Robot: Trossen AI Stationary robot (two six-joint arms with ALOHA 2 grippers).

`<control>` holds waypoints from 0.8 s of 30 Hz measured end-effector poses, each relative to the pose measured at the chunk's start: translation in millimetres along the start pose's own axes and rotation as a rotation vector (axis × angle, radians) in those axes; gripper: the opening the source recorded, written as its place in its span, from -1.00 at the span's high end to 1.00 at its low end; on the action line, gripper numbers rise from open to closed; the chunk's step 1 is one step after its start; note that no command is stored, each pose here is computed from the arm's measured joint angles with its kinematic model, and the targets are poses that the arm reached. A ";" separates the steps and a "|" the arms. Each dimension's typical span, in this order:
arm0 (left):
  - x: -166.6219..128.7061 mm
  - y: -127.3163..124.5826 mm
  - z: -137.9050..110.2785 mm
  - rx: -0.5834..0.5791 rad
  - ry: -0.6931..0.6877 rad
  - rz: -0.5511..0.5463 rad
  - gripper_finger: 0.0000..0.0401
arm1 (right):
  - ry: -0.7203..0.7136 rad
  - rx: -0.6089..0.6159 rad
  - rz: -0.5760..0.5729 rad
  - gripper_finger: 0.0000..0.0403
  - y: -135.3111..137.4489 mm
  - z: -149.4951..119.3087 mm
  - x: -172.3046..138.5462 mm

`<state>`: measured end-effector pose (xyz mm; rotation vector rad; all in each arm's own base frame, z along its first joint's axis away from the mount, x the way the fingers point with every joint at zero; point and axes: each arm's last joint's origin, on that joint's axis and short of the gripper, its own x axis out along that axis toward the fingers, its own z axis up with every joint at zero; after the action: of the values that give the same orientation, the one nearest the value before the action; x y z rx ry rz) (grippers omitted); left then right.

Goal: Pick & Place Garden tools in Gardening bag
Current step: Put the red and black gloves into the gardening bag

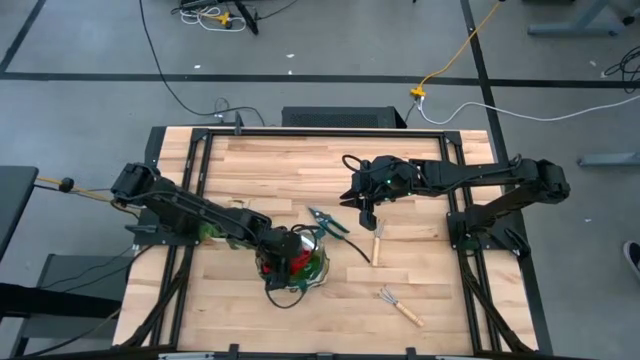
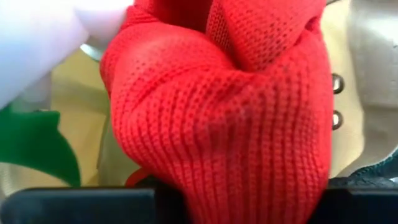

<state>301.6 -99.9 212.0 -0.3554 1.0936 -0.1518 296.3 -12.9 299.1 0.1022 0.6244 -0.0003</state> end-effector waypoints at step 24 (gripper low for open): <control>-8.5 -4.0 3.5 -0.023 -0.018 -0.036 -0.19 | 0.002 -0.001 0.000 0.59 0.0 -0.2 0.0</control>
<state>301.1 -100.4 222.0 -0.3964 1.0722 -0.1673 296.2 -12.9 299.0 0.1012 0.6261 0.0004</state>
